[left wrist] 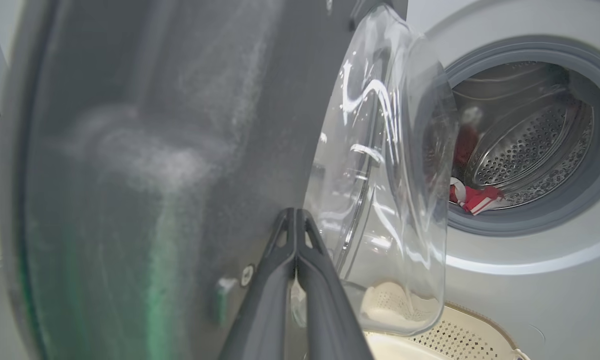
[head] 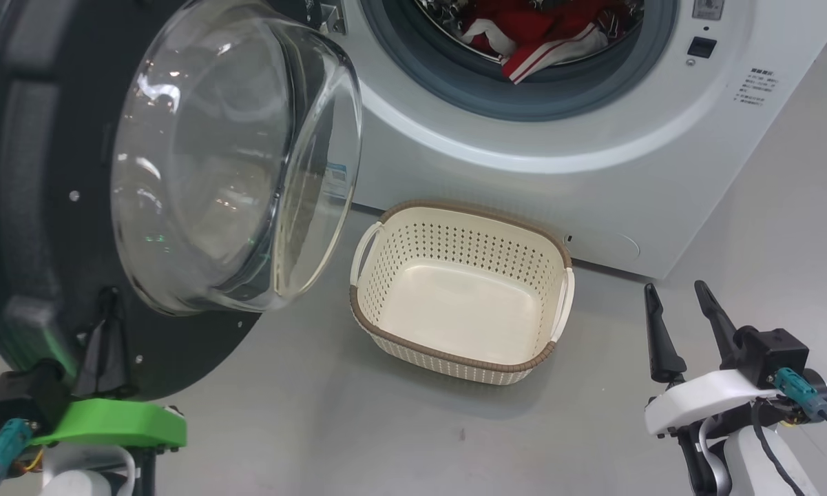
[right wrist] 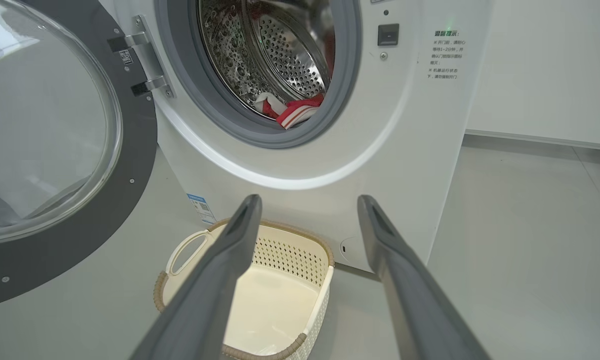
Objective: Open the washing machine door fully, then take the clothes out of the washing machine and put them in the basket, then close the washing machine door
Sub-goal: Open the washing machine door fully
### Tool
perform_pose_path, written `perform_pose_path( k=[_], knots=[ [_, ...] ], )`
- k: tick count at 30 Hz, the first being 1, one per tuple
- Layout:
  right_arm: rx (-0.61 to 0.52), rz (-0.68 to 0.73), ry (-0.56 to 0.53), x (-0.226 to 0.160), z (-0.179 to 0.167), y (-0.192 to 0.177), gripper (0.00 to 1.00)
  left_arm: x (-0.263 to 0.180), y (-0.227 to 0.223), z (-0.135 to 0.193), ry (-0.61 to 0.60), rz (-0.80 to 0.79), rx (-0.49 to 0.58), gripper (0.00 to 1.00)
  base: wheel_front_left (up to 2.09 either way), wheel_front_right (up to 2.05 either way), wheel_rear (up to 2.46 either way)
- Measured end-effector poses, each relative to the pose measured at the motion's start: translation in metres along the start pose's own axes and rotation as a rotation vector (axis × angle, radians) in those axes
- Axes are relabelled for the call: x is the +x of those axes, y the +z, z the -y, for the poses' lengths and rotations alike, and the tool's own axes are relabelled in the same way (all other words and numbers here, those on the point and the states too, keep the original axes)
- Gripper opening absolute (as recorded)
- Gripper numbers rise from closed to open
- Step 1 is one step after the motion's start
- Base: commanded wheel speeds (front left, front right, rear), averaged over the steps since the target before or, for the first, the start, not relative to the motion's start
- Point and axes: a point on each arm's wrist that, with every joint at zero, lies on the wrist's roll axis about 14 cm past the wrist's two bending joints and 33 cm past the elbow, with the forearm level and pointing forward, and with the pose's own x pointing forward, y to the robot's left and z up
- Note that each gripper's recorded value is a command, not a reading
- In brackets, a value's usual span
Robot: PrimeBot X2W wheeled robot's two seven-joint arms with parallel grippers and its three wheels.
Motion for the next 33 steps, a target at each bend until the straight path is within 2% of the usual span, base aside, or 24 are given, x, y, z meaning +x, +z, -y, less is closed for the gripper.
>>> perform_pose_path(
  k=[14,33],
  knots=[
    [0.007,-0.016,-0.011,0.012,0.013,-0.01,1.0,0.026,-0.001,-0.038,0.135,0.017,0.013,0.0,0.0,0.0,0.0],
    [0.009,-0.026,-0.016,0.027,0.024,-0.019,1.0,0.043,-0.011,-0.065,0.235,-0.002,0.021,0.0,0.0,0.0,0.0]
  ],
)
